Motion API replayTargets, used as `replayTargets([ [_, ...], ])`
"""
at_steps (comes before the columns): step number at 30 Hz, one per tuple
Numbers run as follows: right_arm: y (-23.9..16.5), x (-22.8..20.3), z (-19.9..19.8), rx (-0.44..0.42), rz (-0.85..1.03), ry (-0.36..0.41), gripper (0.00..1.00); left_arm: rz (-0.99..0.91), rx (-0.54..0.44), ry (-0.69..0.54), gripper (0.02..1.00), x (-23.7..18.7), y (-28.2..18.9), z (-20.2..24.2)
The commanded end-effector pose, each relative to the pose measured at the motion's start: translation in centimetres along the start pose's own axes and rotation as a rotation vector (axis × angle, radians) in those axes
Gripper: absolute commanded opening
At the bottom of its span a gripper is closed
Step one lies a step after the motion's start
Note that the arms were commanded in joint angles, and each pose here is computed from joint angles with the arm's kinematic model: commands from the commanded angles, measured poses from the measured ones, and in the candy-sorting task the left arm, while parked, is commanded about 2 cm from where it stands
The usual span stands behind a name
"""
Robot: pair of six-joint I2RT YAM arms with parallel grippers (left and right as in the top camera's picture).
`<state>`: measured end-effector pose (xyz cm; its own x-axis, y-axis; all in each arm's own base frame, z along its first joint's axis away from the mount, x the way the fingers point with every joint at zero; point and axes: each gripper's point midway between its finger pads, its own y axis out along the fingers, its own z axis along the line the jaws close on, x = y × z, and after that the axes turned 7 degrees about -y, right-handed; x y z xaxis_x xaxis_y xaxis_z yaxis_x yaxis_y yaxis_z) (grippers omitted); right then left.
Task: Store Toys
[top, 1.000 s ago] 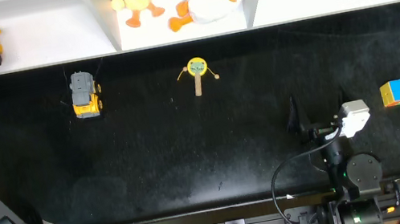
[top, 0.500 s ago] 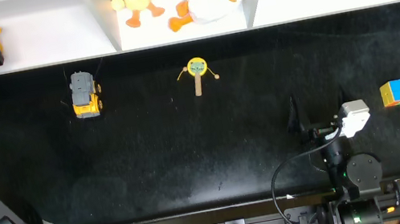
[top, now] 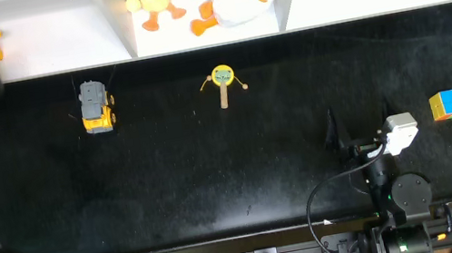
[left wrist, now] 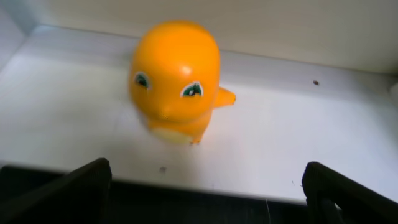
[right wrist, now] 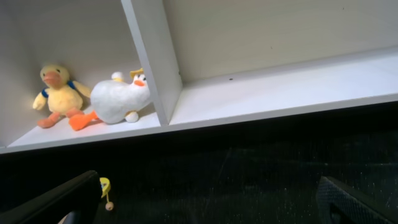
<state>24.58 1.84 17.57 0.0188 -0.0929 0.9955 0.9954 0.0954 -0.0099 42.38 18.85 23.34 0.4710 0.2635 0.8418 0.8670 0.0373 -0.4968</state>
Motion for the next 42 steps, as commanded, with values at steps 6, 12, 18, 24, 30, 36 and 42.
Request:
replayTargets([
  [6, 0.0, -0.4, -0.1, -0.006, 0.001, 0.004, 0.996, 0.049, 0.069, 0.046, 0.998, -0.1, -8.7, -2.8],
  [12, 0.0, -0.4, -0.1, -0.006, 0.001, 0.004, 0.996, 0.125, -0.064, 0.147, 0.998, -2.4, -10.2, -7.2],
  [18, 0.0, -0.4, -0.1, -0.006, 0.001, 0.004, 0.993, 0.201, -0.153, 0.224, 0.996, -4.8, -8.6, -11.1],
  [24, 0.0, -0.4, -0.1, -0.006, 0.001, 0.004, 0.993, 0.307, -0.112, 0.192, 0.998, -7.1, -5.9, -12.2],
  [30, 0.0, -0.4, -0.1, -0.006, 0.001, 0.004, 0.996, 0.429, -0.118, 0.182, 0.998, -10.3, -2.9, -14.1],
  [36, 0.0, -0.4, -0.1, -0.006, 0.001, 0.004, 0.996, 0.538, 0.018, 0.146, 0.996, -13.4, -0.3, -13.0],
  [42, 0.0, -0.4, -0.1, -0.006, 0.001, 0.004, 0.996, 0.585, 0.026, 0.12, 0.998, -15.2, 1.0, -12.6],
])
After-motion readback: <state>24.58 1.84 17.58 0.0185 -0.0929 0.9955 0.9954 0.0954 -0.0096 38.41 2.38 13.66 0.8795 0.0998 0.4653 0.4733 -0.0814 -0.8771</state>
